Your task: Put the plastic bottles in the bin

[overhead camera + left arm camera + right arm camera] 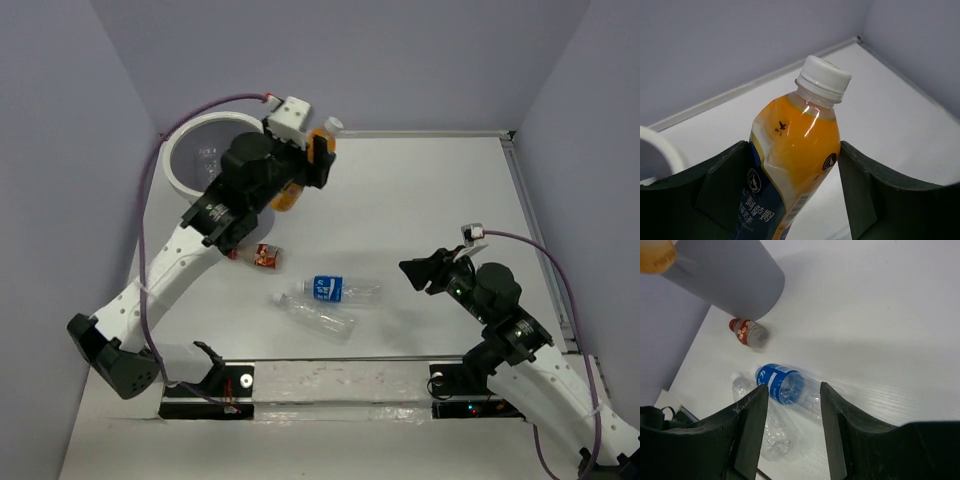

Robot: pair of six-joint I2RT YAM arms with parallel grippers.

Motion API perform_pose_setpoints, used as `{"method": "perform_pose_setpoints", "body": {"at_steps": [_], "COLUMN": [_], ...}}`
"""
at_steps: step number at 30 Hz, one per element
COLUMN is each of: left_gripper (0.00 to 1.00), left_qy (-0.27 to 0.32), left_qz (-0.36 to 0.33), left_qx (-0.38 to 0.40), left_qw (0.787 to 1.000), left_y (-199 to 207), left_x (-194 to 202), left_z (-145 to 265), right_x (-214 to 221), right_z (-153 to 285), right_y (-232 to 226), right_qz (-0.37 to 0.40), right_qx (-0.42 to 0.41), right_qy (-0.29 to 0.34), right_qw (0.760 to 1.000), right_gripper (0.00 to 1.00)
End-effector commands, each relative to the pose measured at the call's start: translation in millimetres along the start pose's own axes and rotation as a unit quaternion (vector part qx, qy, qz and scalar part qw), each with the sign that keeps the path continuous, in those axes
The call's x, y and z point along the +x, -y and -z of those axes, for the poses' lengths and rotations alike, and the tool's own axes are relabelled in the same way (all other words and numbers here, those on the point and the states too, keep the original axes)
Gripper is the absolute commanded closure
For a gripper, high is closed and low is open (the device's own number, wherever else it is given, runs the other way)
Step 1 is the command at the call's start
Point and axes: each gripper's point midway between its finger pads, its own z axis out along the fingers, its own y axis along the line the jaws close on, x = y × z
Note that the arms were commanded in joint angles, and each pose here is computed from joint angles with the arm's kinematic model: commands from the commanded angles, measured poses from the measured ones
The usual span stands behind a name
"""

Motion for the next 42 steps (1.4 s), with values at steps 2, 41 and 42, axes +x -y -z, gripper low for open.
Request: {"method": "perform_pose_setpoints", "body": {"at_steps": [2, 41, 42], "left_gripper": [0.41, 0.01, 0.01], "left_qy": [0.192, 0.308, 0.301], "left_qz": [0.109, 0.205, 0.201], "left_qx": [-0.134, -0.234, -0.216], "left_qw": [0.966, 0.899, 0.907], "left_y": [-91, -191, -182], "left_x": [-115, -67, -65], "left_z": [62, 166, 166], "right_x": [-8, 179, 185], "right_z": [-10, -104, -102], "right_y": [-40, -146, -147], "right_qz": [0.042, 0.335, 0.338], "right_qx": [-0.093, -0.141, -0.142], "right_qy": [-0.024, -0.361, -0.367], "right_qw": [0.994, 0.859, 0.855], "right_gripper": [0.48, 0.22, 0.22]}}
